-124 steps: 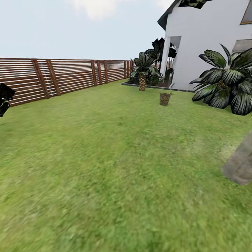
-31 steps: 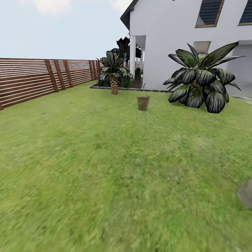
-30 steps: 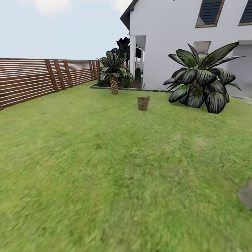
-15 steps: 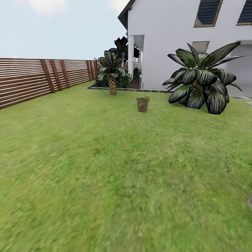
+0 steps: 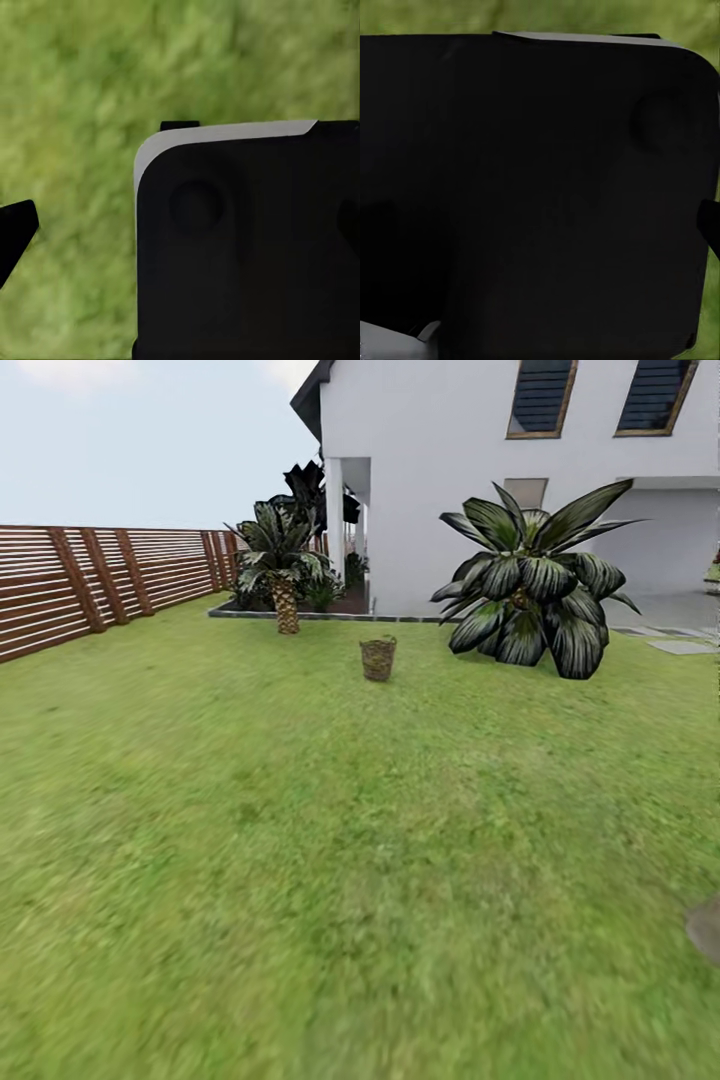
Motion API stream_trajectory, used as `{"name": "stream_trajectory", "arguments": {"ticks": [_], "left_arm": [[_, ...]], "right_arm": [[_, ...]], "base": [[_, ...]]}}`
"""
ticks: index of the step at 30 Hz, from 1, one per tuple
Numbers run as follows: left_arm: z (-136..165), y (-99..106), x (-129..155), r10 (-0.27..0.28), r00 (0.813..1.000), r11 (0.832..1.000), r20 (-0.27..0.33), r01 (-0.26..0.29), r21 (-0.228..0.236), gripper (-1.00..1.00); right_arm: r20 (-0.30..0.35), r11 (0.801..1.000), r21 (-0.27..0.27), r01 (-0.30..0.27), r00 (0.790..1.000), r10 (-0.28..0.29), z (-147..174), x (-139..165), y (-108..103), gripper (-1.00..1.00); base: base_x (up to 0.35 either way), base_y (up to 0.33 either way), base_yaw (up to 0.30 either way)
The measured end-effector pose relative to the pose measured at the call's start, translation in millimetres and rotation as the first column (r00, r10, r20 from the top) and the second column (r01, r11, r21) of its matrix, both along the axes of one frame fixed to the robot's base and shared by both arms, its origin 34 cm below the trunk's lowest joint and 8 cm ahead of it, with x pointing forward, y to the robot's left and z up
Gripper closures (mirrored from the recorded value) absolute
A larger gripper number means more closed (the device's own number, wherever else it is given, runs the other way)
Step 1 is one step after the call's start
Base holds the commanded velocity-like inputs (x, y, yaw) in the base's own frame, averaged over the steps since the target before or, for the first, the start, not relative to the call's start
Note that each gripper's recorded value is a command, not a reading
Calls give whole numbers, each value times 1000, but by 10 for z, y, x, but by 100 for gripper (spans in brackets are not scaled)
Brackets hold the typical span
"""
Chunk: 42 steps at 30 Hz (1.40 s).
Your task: Take the three Easter eggs out of the wicker basket on the lawn in the garden, then place them on the lawn next to a single tree (choose any tree) so that all three eggs are next to the same tree and none are left in the basket.
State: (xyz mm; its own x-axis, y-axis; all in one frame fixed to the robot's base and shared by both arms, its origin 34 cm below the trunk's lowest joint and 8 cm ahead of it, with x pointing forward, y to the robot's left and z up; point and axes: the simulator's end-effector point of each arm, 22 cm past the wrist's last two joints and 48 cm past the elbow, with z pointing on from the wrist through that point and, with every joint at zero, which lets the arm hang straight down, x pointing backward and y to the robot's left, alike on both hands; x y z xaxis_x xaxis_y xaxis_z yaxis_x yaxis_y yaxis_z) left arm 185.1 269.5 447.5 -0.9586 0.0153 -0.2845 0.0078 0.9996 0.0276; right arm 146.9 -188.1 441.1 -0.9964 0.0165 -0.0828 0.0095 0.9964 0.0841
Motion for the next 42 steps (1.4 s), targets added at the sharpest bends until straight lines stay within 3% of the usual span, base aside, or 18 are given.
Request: {"name": "stream_trajectory", "arguments": {"ticks": [24, 42], "left_arm": [[0, 0, 0, 0, 1000, 1000, 0, 0, 0, -100], [0, -1, 1, -1, 1000, 1000, 0, 1, 0, -100]], "right_arm": [[0, 1000, 3, -1, 1000, 1, 2, 0, 21, -100], [0, 1000, 3, -2, 1000, 2, 2, 0, 23, -100]], "base": [[324, 118, -6], [324, 118, -87]]}}
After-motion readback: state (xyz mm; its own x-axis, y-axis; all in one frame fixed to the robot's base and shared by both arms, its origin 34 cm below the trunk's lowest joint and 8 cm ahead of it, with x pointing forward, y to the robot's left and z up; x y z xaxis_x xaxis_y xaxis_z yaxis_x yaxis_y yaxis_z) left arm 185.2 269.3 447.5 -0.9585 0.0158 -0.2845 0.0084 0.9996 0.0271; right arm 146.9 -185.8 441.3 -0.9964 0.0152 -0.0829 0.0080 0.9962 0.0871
